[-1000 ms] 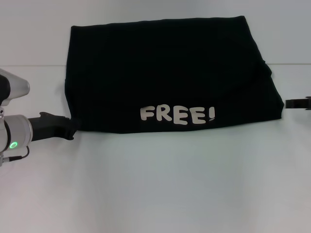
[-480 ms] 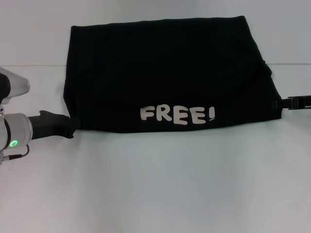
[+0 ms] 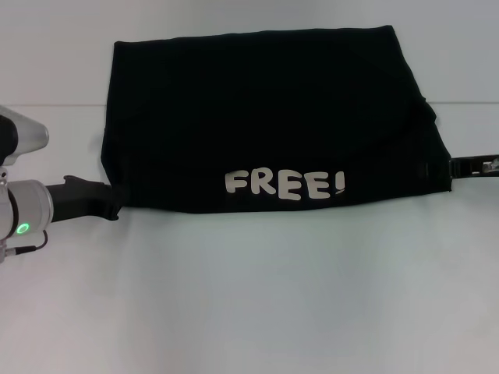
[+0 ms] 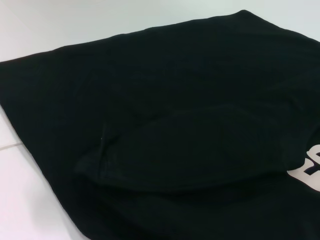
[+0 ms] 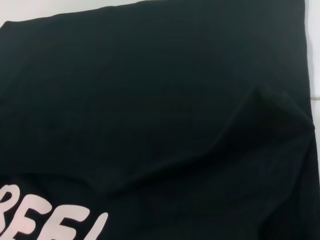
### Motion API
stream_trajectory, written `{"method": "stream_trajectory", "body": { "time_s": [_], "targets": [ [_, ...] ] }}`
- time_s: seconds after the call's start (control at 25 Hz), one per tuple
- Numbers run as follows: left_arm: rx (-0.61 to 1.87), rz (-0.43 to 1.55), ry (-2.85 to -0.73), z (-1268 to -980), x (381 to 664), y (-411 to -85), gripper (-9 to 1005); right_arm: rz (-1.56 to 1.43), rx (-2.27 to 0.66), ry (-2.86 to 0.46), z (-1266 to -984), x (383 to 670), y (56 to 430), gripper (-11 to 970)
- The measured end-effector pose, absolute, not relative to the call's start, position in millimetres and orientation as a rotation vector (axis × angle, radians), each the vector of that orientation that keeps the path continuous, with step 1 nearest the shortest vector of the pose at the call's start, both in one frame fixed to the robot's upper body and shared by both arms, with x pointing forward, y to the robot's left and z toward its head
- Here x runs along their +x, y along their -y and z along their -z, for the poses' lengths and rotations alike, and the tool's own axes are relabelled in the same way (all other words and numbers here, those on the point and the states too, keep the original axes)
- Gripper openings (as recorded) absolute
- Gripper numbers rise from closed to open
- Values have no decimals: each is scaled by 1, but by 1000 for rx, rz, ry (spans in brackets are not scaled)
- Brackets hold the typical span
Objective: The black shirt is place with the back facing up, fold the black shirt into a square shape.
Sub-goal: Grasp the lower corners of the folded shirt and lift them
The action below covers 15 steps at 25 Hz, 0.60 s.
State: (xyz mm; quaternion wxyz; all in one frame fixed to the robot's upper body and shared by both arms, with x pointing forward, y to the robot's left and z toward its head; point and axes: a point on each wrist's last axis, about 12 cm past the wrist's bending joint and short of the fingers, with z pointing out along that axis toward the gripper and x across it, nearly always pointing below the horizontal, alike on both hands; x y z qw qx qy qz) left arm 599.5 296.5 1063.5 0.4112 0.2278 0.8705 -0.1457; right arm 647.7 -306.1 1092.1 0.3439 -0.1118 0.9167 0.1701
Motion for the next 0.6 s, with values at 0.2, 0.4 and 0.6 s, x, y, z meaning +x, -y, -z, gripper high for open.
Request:
{"method": "stream_trajectory", "body": {
  "time_s": [0.2, 0.4, 0.6],
  "targets": [
    [577, 366, -2187, -1065, 601, -296, 10, -441, -272, -2385, -1089, 647, 307, 486],
    [580, 369, -2185, -1066, 602, -295, 11, -423, -262, -2386, -1087, 647, 308, 391],
    [581, 368, -2184, -1067, 603, -295, 12, -419, -257, -2385, -1086, 647, 309, 353]
  ]
}}
